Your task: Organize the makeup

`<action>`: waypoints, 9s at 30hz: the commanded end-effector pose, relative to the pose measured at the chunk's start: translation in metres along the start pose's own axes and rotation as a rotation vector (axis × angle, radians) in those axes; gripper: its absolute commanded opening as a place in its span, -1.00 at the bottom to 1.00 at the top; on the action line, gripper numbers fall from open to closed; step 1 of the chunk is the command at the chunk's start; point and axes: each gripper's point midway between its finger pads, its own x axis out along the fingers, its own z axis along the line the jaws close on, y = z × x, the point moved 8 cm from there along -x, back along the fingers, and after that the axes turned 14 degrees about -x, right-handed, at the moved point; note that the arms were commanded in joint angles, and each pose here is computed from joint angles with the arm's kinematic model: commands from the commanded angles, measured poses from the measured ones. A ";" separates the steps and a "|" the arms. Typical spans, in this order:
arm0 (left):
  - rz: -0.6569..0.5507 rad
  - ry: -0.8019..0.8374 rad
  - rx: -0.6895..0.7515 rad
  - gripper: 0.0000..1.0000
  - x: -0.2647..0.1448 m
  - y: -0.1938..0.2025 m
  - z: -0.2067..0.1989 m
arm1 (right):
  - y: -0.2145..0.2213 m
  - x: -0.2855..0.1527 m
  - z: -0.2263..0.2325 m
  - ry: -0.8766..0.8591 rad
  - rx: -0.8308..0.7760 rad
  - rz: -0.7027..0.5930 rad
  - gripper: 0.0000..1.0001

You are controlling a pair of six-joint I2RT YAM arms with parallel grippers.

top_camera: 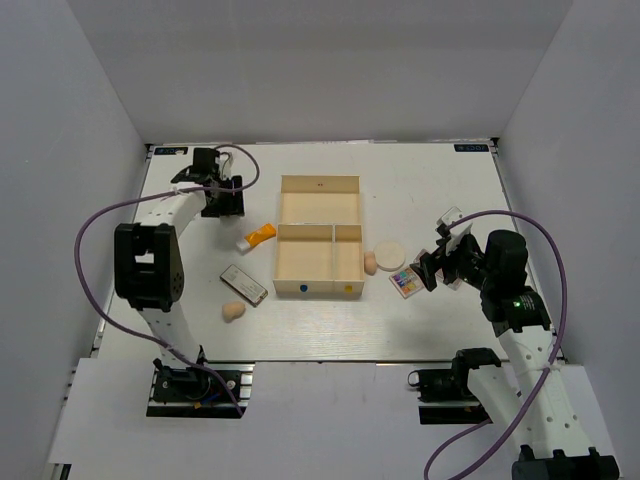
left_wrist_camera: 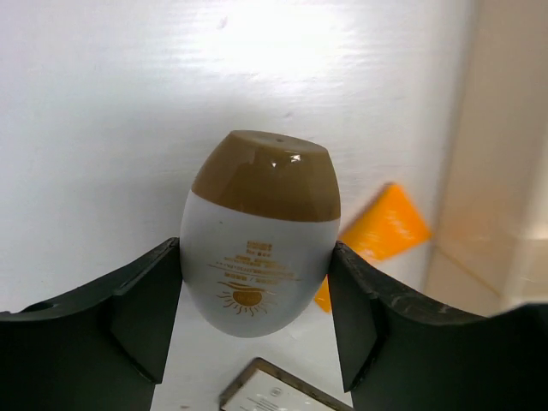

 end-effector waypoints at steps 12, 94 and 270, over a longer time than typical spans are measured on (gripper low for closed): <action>-0.183 0.529 0.102 -0.69 -0.073 -0.032 -0.122 | -0.010 0.001 -0.004 0.022 -0.020 -0.035 0.78; 0.178 -0.037 0.150 0.16 0.011 0.056 -0.037 | -0.008 0.003 0.000 0.018 -0.033 -0.031 0.78; -0.544 0.619 -0.016 0.45 -0.219 0.110 -0.062 | -0.056 0.176 0.024 -0.209 -0.243 0.243 0.16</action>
